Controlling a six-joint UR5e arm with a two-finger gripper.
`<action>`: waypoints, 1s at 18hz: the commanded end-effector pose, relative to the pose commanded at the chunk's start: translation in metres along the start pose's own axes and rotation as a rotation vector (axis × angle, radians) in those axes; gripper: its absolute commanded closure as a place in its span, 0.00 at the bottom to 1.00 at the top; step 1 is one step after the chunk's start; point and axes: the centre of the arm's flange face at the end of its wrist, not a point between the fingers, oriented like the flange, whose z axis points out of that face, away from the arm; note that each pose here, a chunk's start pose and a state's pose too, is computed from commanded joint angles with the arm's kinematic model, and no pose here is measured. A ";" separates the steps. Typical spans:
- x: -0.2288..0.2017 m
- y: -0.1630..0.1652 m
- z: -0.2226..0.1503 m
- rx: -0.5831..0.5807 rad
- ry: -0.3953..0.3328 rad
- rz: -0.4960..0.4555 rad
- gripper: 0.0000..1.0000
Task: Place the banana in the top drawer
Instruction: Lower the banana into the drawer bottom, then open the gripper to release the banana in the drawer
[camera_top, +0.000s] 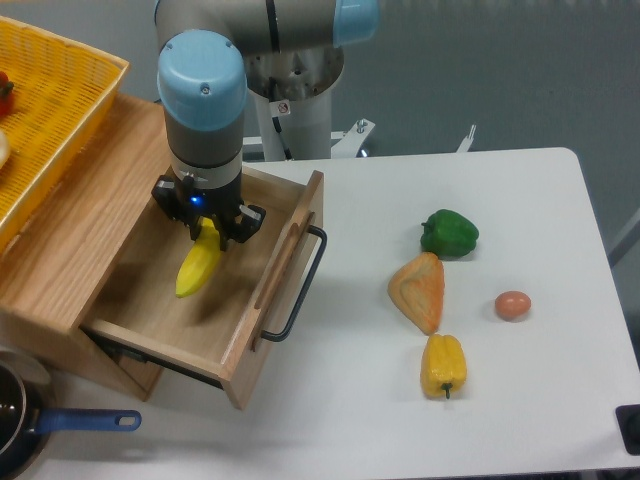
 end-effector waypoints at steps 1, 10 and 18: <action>0.000 0.000 -0.001 0.001 -0.002 0.000 0.55; 0.000 0.001 0.002 -0.005 -0.001 0.001 0.47; 0.000 0.004 -0.005 0.005 -0.008 0.009 0.19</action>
